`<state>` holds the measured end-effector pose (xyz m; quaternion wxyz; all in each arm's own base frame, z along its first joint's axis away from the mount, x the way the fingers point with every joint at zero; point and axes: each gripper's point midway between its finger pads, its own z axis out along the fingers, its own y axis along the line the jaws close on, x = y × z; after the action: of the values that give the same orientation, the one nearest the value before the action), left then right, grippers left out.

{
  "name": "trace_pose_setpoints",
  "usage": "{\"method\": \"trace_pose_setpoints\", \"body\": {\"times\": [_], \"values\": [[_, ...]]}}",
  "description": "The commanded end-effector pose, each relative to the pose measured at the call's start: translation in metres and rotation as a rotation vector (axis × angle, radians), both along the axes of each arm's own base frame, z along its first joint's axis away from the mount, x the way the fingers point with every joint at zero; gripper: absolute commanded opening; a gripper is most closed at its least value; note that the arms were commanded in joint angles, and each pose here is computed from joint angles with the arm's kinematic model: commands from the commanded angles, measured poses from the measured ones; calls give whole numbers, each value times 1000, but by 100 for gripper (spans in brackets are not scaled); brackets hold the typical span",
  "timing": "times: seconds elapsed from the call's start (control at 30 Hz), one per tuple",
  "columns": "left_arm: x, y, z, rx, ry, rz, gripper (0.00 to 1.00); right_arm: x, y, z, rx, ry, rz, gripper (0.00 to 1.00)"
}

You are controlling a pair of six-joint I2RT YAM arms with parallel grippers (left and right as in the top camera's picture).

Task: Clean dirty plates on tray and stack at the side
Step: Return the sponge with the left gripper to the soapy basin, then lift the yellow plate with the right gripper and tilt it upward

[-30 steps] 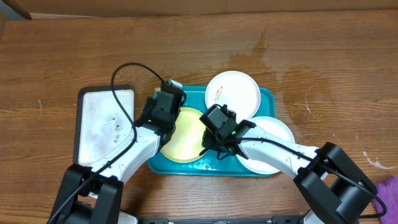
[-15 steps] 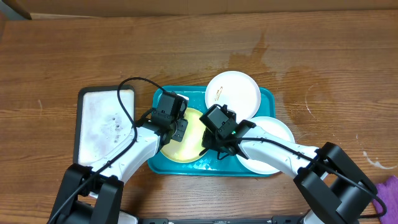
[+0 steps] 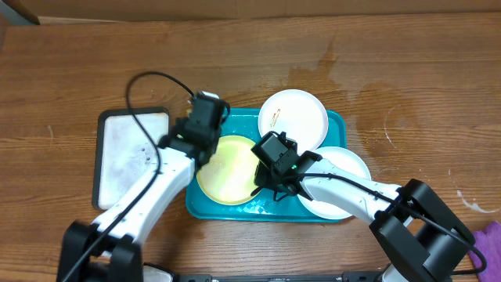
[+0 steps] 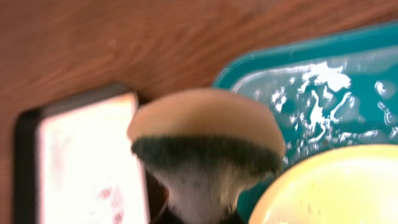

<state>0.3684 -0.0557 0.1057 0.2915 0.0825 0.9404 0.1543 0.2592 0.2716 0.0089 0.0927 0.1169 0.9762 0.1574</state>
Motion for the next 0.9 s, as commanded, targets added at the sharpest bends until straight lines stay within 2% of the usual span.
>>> {"method": "trace_pose_setpoints", "body": {"times": [0.0,0.1,0.2,0.27,0.4,0.47,0.6,0.8,0.87], "values": [[6,9,45,-173,-31,84,4,-5,-2,-6,-15,14,7,18],[-9,28,43,-342,97,137,4,-7,1,-5,-1,21,32,30],[-20,49,39,-460,157,203,4,-12,12,1,56,58,87,34],[-29,64,34,-505,187,258,4,-15,15,5,76,88,92,37],[-39,89,25,-506,218,336,4,-15,6,1,33,87,74,38],[-43,96,15,-494,237,362,4,-16,5,-1,23,80,69,35],[-51,104,-13,-449,289,398,4,-12,6,-4,15,53,68,21],[-53,103,-56,-448,332,407,4,-11,5,-6,6,45,64,20],[-54,103,-65,-446,347,409,4,-9,4,-6,1,38,61,14]]}}
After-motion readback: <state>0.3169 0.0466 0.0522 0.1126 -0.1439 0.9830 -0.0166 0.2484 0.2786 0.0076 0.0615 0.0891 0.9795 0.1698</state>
